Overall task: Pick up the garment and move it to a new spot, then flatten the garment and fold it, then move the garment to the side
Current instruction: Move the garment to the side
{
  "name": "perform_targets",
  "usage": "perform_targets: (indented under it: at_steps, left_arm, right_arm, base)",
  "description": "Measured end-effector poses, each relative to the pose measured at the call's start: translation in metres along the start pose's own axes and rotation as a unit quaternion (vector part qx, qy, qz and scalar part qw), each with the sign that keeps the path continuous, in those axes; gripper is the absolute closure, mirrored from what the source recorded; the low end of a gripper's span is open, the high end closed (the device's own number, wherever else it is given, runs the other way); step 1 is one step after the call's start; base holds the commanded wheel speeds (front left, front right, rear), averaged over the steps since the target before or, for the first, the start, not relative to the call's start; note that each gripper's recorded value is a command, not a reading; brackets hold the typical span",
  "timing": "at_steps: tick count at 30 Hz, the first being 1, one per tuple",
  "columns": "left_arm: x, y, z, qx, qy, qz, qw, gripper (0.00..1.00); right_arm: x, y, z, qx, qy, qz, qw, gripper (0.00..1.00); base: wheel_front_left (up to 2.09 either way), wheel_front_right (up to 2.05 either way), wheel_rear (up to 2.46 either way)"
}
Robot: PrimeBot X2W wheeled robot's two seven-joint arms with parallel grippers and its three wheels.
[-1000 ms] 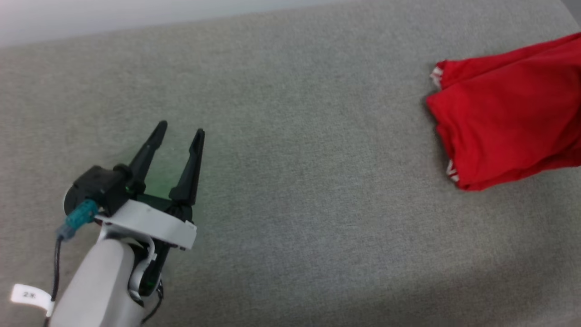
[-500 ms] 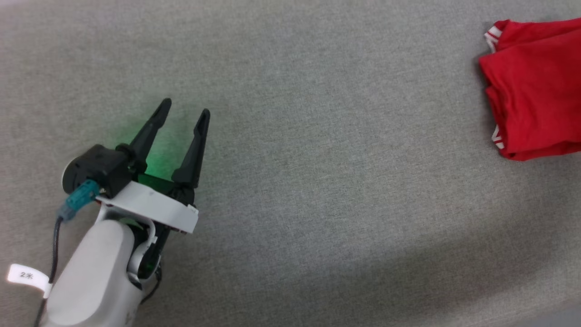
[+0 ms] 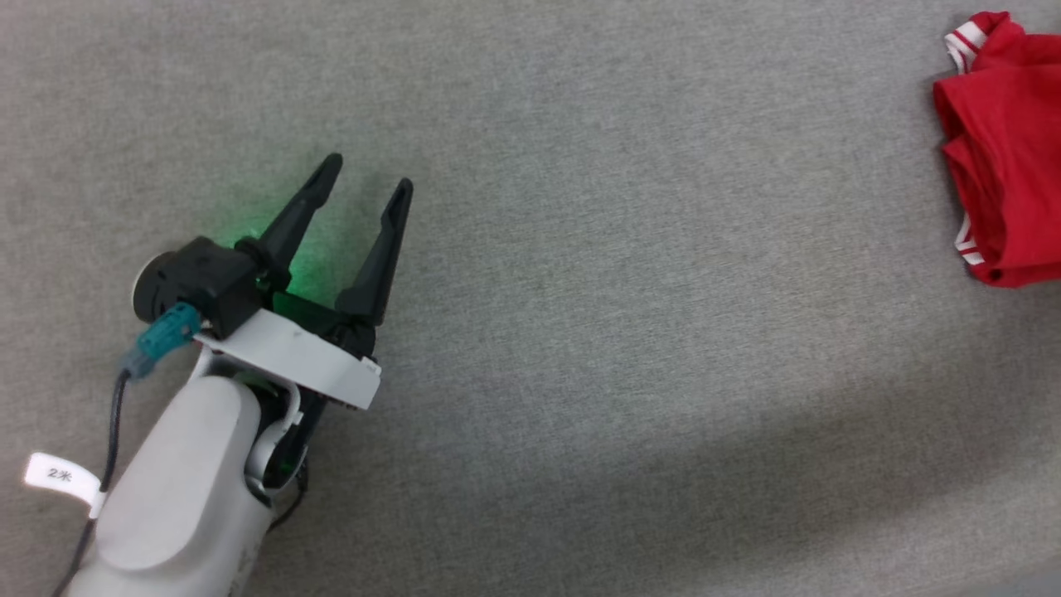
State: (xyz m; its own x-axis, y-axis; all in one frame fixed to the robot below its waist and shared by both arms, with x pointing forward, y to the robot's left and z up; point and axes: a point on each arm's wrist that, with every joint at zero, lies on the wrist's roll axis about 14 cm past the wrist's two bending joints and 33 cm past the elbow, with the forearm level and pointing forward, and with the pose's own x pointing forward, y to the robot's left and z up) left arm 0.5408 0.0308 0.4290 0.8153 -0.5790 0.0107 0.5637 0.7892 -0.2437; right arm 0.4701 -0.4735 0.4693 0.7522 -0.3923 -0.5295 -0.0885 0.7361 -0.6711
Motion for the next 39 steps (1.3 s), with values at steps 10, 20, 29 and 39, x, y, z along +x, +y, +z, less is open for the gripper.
perform_targets:
  at_steps: [10, 20, 29, 39]
  left_arm:
    - [-0.005, 0.009, -0.001, 0.0, 0.001, 0.009, 1.0, 0.0]
    - [-0.01, 0.011, 0.003, 0.003, 0.003, 0.017, 1.0, 0.0]
    - [-0.021, 0.011, 0.018, 0.009, -0.005, 0.027, 1.0, 0.0]
    - [-0.044, 0.01, 0.042, 0.015, -0.021, 0.051, 0.998, 0.0]
  right_arm:
    - [0.016, 0.006, 0.011, -0.012, -0.019, -0.007, 1.0, 1.0]
    - [0.014, 0.0, 0.014, 0.004, -0.028, -0.024, 0.999, 0.11]
    - [0.002, -0.019, 0.02, 0.023, -0.05, -0.048, 0.997, 0.0]
    - [-0.017, -0.02, 0.051, 0.07, -0.119, -0.055, 0.989, 0.0]
  base:
    - [0.0, 0.0, 0.0]
    - [0.0, 0.0, 0.0]
    - [0.0, 0.0, 0.0]
    - [0.0, 0.0, 0.0]
